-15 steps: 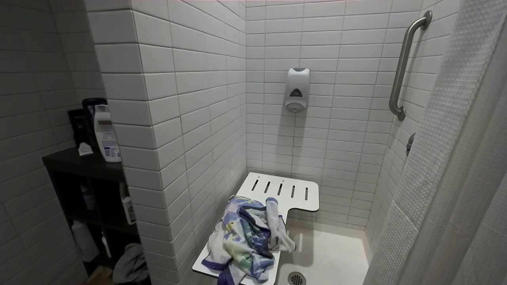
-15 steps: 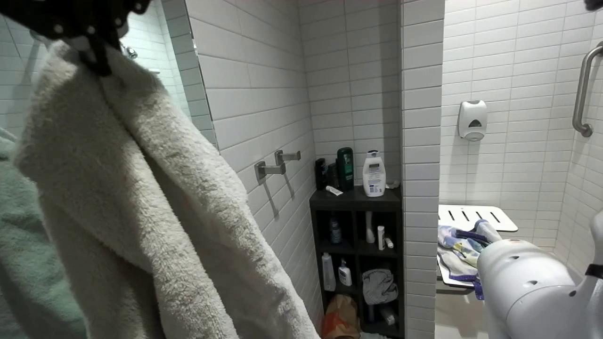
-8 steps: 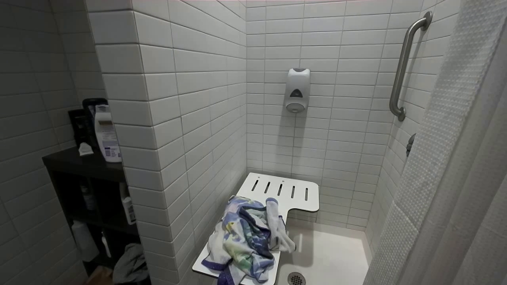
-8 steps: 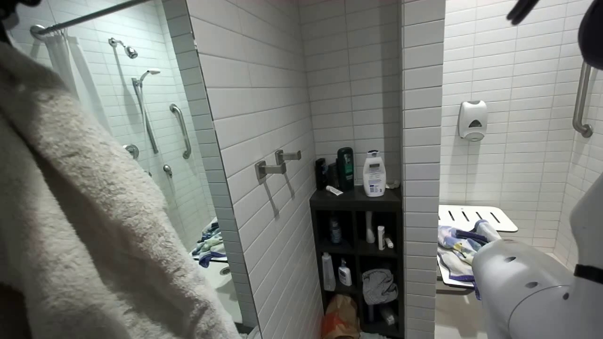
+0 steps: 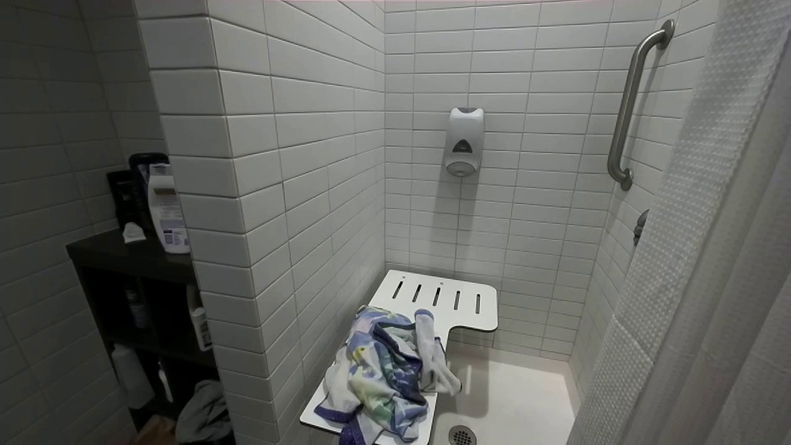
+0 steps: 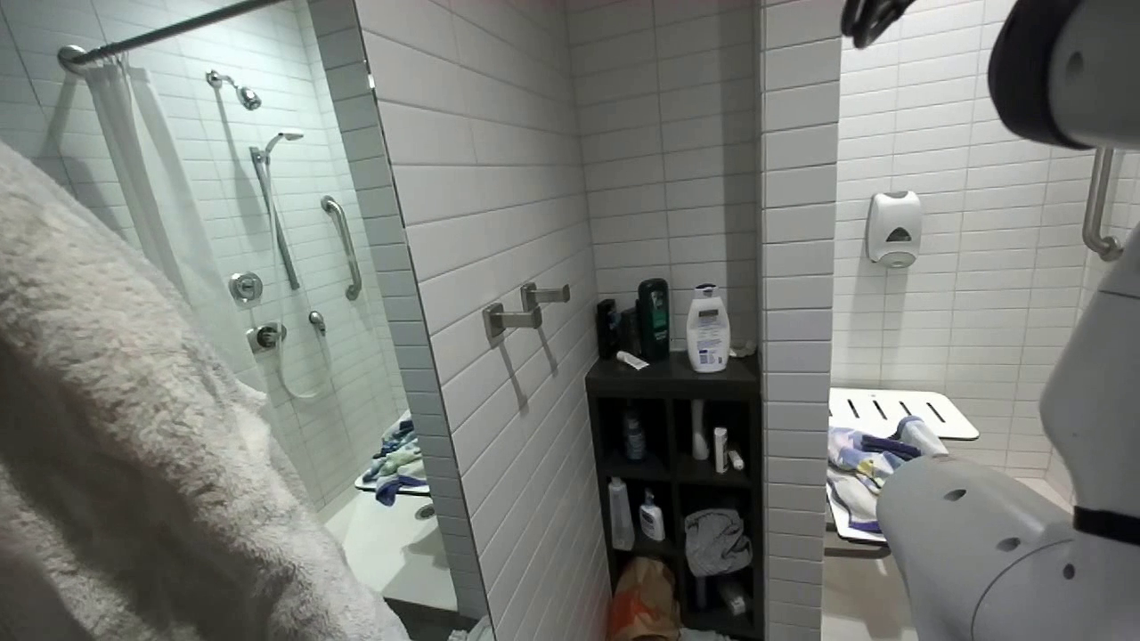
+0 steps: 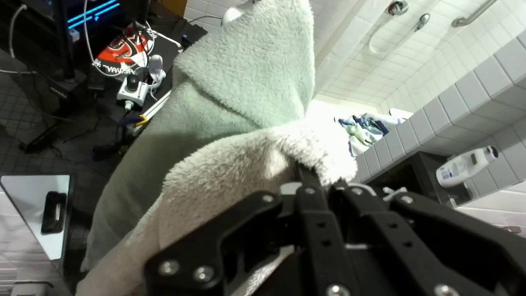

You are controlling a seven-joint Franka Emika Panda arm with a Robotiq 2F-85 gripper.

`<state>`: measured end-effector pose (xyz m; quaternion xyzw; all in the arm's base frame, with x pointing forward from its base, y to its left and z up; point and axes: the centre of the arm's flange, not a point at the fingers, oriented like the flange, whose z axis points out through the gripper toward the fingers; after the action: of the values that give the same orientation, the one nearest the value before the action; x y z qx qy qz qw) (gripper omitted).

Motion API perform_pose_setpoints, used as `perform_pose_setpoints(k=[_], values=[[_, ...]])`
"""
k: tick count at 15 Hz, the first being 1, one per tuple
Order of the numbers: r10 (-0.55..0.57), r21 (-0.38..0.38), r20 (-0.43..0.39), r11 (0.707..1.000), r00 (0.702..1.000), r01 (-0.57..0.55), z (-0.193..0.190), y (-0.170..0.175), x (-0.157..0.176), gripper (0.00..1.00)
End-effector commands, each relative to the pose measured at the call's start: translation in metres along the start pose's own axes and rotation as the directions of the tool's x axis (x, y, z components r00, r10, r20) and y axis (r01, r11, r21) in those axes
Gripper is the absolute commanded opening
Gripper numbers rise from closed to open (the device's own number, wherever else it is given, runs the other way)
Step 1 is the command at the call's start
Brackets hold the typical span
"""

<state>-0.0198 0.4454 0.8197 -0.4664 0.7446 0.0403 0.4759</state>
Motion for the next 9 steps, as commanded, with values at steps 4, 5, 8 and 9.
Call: perform_pose_setpoints(k=[4,5,8,9], values=[[-0.013,-0.005,-0.050,1.000,0.999,0.013,0.008,-0.024,-0.024,0.02],[-0.011,-0.005,-0.060,1.000,0.998,0.011,0.009,-0.029,-0.023,0.02],[0.000,0.016,-0.080,1.000,0.997,0.002,0.012,-0.042,-0.025,0.02],[0.006,0.026,-0.086,1.000,0.996,-0.004,0.014,-0.049,-0.026,0.02]])
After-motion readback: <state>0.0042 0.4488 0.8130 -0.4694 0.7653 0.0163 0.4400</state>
